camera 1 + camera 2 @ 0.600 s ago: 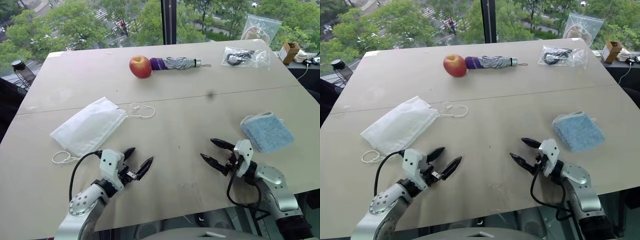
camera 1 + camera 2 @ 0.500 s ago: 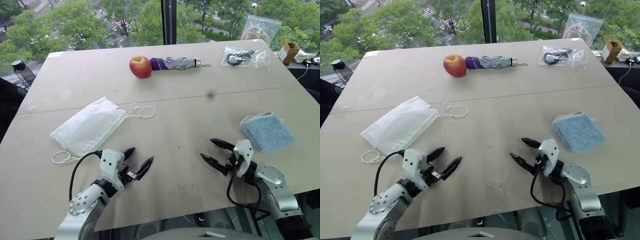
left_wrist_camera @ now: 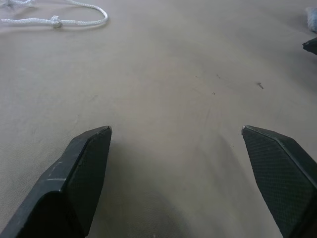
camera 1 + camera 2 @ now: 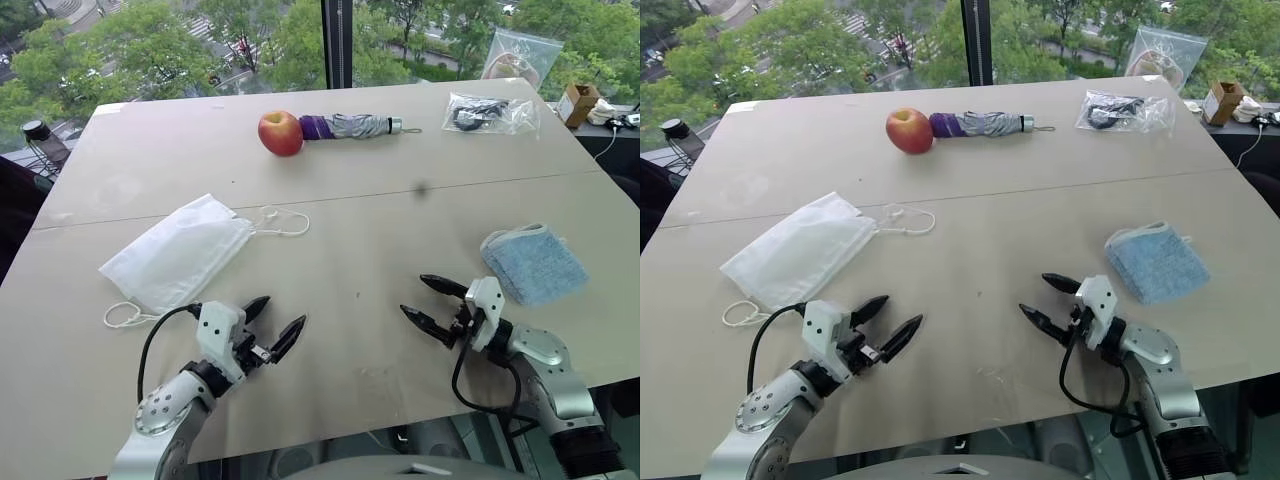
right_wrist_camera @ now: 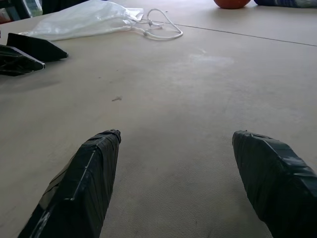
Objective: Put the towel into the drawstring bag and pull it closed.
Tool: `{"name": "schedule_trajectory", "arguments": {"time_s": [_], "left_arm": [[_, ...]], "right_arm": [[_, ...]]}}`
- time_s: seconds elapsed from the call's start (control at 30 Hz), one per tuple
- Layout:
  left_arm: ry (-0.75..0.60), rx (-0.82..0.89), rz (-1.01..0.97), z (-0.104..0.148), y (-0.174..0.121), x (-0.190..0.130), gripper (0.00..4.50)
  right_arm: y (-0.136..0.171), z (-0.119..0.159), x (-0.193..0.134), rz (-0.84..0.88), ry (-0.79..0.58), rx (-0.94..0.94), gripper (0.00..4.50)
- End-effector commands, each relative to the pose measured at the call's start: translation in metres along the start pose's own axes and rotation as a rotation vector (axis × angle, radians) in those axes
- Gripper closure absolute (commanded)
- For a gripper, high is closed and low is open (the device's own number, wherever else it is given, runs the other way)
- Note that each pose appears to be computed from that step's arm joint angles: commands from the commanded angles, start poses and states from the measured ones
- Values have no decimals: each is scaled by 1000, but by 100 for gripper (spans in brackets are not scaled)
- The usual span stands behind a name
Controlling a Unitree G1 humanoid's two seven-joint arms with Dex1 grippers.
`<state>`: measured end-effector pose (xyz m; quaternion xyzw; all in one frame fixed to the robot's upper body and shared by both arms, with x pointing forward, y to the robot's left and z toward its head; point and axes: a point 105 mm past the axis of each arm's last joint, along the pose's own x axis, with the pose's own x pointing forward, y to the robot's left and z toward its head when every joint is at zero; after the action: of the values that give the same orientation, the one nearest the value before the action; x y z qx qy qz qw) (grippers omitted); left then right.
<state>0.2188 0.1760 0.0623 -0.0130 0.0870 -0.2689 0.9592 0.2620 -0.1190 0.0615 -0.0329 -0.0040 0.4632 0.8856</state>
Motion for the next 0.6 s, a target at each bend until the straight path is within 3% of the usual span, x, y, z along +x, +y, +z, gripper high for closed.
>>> {"name": "schedule_trajectory", "arguments": {"time_s": [0.03, 0.3, 0.43, 0.6], "left_arm": [[18, -10, 5, -5, 0, -1, 16], [-46, 27, 84, 7, 14, 3, 16], [-49, 140, 375, 11, 62, 0, 16], [-121, 297, 628, 36, 99, -13, 16]], "right_arm": [[0, 0, 0, -3, -4, 0, 65], [0, 12, 8, 22, -48, -8, 65], [15, 41, 19, 138, -138, 26, 65], [31, 69, 26, 273, -207, 45, 65]]}}
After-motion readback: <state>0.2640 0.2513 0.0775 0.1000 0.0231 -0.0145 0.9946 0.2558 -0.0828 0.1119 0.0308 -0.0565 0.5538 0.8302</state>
